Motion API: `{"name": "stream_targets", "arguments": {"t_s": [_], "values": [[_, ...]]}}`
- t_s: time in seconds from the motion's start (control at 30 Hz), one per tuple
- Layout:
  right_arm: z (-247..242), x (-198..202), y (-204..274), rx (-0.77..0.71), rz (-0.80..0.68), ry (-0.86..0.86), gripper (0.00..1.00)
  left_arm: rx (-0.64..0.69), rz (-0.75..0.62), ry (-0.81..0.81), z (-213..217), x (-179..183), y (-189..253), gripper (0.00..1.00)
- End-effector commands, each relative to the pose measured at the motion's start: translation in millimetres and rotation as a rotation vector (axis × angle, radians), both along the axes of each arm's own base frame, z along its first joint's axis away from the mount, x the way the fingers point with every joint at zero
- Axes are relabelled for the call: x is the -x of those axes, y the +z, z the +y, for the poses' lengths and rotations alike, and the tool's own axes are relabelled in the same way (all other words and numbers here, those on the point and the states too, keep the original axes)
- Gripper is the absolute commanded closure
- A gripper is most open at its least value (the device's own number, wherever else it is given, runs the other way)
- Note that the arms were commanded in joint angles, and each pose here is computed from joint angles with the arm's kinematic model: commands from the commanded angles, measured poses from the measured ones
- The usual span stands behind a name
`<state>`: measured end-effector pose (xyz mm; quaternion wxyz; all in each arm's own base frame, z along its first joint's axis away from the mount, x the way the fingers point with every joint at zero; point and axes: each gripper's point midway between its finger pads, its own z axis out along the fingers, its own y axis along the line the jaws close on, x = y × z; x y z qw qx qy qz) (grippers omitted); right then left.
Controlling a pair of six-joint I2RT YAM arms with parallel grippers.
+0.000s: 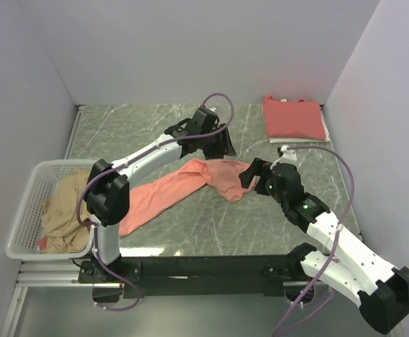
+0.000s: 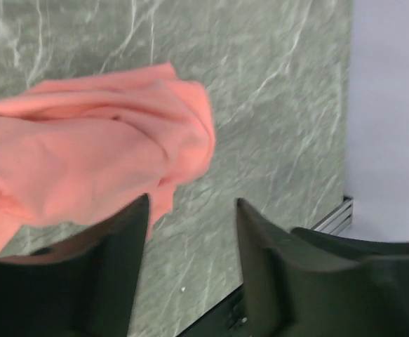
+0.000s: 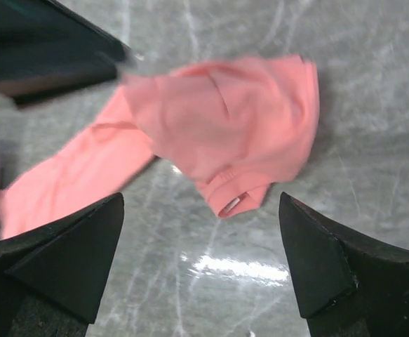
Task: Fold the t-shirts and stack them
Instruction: Move the tshirt to the center of the board, then flatten the tshirt out
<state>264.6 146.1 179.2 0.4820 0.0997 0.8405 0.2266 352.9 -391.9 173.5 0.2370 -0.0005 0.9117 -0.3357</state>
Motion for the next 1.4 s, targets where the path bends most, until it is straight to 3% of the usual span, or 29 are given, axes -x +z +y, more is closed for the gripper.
{"name": "stream_targets", "arguments": {"t_s": [0.0, 0.1, 0.27, 0.43, 0.6, 0.7, 0.93, 1.03, 1.1, 1.13, 1.17, 1.27, 1.37], "values": [[-2.7, -5.5, -21.7, 0.014, 0.046, -0.050, 0.04, 0.129, -0.160, 0.075, 12.1, -23.2, 79.0, 0.40], [0.0, -11.3, -36.9, 0.045, 0.085, -0.051, 0.05, 0.087, -0.130, 0.289, 76.9, -35.3, 63.4, 0.34], [20.7, -19.9, -53.0, 0.045, 0.141, 0.024, 0.14, -0.013, -0.047, 0.624, 200.2, -2.8, 9.5, 0.38], [48.3, -14.0, -82.0, -0.004, 0.213, 0.089, 0.16, -0.159, 0.010, 0.904, 284.1, 39.8, -35.4, 0.38], [70.8, -8.3, -104.9, 0.003, 0.270, 0.079, 0.17, -0.182, 0.053, 0.974, 309.9, 51.0, -59.9, 0.38], [72.0, -10.6, -118.7, 0.028, 0.299, 0.047, 0.23, -0.210, 0.086, 1.000, 320.9, 51.9, -69.3, 0.40], [60.9, -17.9, -133.6, 0.098, 0.315, -0.016, 0.24, -0.180, 0.072, 0.969, 316.7, 44.8, -65.2, 0.40], [69.2, -25.0, -137.2, 0.113, 0.328, 0.006, 0.33, -0.180, 0.074, 0.954, 313.7, 42.3, -64.6, 0.39], [75.0, -27.5, -141.8, 0.127, 0.349, 0.024, 0.46, -0.179, 0.071, 0.946, 312.7, 41.3, -63.2, 0.38], [73.4, -25.8, -144.6, 0.141, 0.365, 0.027, 0.53, -0.175, 0.065, 0.944, 312.6, 39.8, -60.0, 0.38], [71.9, -28.1, -141.2, 0.151, 0.357, 0.022, 0.74, -0.178, 0.063, 0.943, 313.0, 40.1, -59.8, 0.38], [47.8, -34.4, -118.6, 0.181, 0.328, -0.019, 1.00, -0.181, 0.052, 0.930, 312.5, 38.3, -55.4, 0.39], [2.2, -48.2, -71.1, 0.189, 0.255, -0.100, 1.00, -0.185, 0.051, 0.918, 311.5, 38.0, -54.9, 0.39]]}}
